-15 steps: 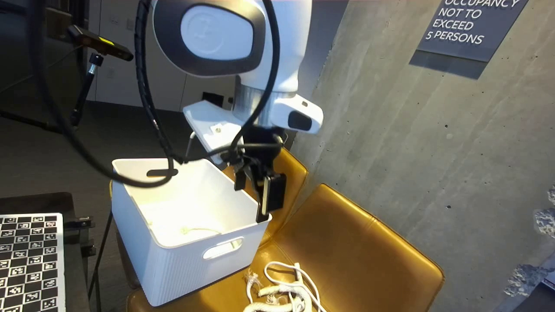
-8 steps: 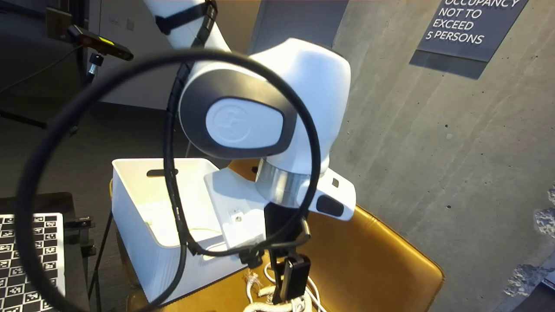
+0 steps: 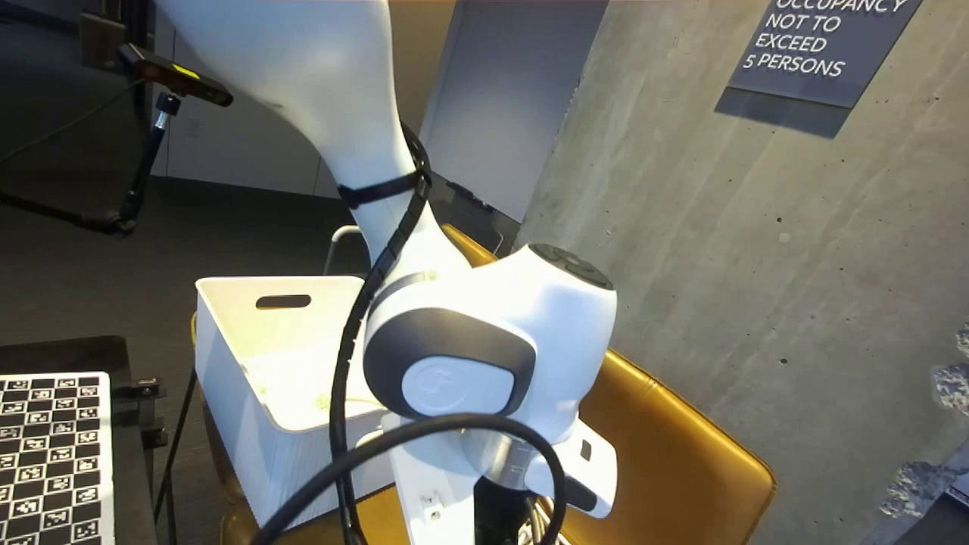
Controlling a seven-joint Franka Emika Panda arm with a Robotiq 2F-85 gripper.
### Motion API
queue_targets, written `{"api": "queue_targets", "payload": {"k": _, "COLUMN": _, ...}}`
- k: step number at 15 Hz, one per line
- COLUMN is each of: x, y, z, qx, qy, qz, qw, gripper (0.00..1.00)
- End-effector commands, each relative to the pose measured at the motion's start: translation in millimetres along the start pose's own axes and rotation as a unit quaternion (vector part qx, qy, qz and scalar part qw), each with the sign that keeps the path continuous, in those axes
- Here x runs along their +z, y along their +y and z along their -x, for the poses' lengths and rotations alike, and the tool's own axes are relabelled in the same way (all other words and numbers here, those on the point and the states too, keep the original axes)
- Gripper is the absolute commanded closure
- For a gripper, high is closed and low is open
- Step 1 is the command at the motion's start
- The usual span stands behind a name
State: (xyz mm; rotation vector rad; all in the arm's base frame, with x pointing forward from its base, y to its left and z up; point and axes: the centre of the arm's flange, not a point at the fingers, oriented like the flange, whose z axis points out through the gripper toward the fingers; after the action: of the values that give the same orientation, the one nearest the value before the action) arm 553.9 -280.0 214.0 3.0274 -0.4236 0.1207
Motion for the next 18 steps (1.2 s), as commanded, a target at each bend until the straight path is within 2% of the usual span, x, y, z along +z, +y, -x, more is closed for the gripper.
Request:
{"api": "queue_targets", "payload": {"k": 1, "x": 39.5, "y": -8.8, "z": -42.5, "qx": 0.012, "qy": 0.008, "qz": -0.002, "qw": 0.9999, "gripper": 0.0}}
{"api": "queue_targets", "payload": {"k": 7, "x": 83.0, "y": -37.6, "z": -58.3, "qx": 0.024, "qy": -0.002, "qz": 0.003, "qw": 0.9997, "gripper": 0.0}}
{"api": "queue_targets", "payload": {"k": 12, "x": 111.6, "y": -38.2, "z": -60.7, "qx": 0.035, "qy": -0.01, "qz": 0.014, "qw": 0.9993, "gripper": 0.0}}
{"api": "queue_targets", "payload": {"k": 18, "x": 118.2, "y": -70.0, "z": -18.1, "qx": 0.014, "qy": -0.02, "qz": 0.015, "qw": 0.9996, "gripper": 0.0}}
